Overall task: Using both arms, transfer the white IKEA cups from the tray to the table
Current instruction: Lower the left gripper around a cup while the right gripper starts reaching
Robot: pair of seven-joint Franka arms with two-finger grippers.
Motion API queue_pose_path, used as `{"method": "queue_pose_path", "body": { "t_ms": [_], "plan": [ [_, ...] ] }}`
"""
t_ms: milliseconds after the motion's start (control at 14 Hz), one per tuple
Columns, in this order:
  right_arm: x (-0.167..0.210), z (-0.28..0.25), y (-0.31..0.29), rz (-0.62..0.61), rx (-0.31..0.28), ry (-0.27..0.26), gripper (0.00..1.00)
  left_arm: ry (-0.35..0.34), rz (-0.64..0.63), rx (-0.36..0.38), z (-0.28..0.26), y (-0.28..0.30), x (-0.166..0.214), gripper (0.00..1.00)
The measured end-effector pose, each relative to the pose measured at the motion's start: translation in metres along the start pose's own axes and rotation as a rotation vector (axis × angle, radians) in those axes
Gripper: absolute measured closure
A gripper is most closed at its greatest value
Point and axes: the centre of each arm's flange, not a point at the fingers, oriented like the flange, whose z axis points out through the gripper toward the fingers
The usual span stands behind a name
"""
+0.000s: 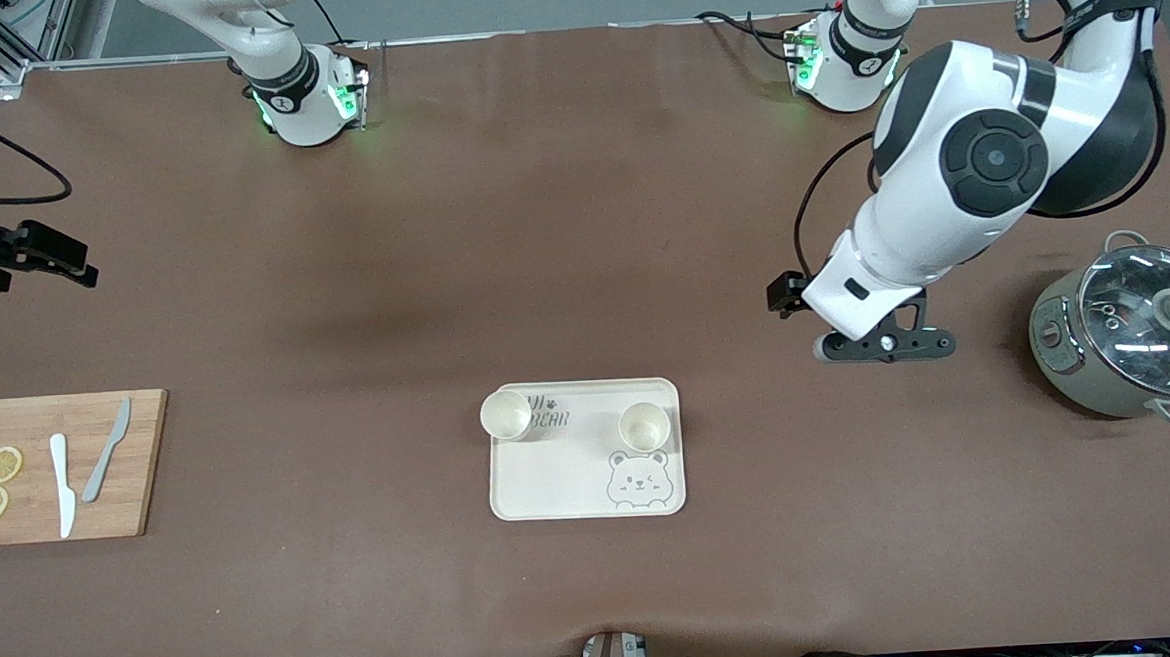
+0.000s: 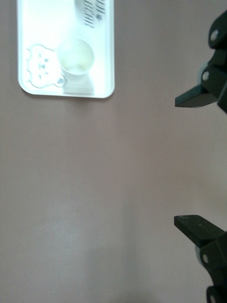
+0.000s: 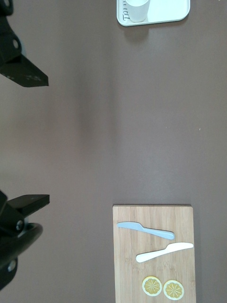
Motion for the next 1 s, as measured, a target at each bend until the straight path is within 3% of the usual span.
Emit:
{"method": "queue_pose_path", "body": {
  "t_ms": [571, 786, 1000],
  "plan": [
    [0.014, 0.021, -0.001, -0.004, 0.001, -0.033, 0.0, 0.072, -0.141, -0.074, 0.082, 0.096, 0.011, 0.0],
    [0.027, 0.053, -0.01, -0.02, 0.002, -0.092, 0.0, 0.072, -0.132, -0.069, 0.132, 0.136, 0.007, 0.0],
    [0.045, 0.092, -0.011, -0.022, 0.002, -0.151, 0.0, 0.09, -0.121, -0.043, 0.166, 0.139, 0.015, 0.0]
  ]
}}
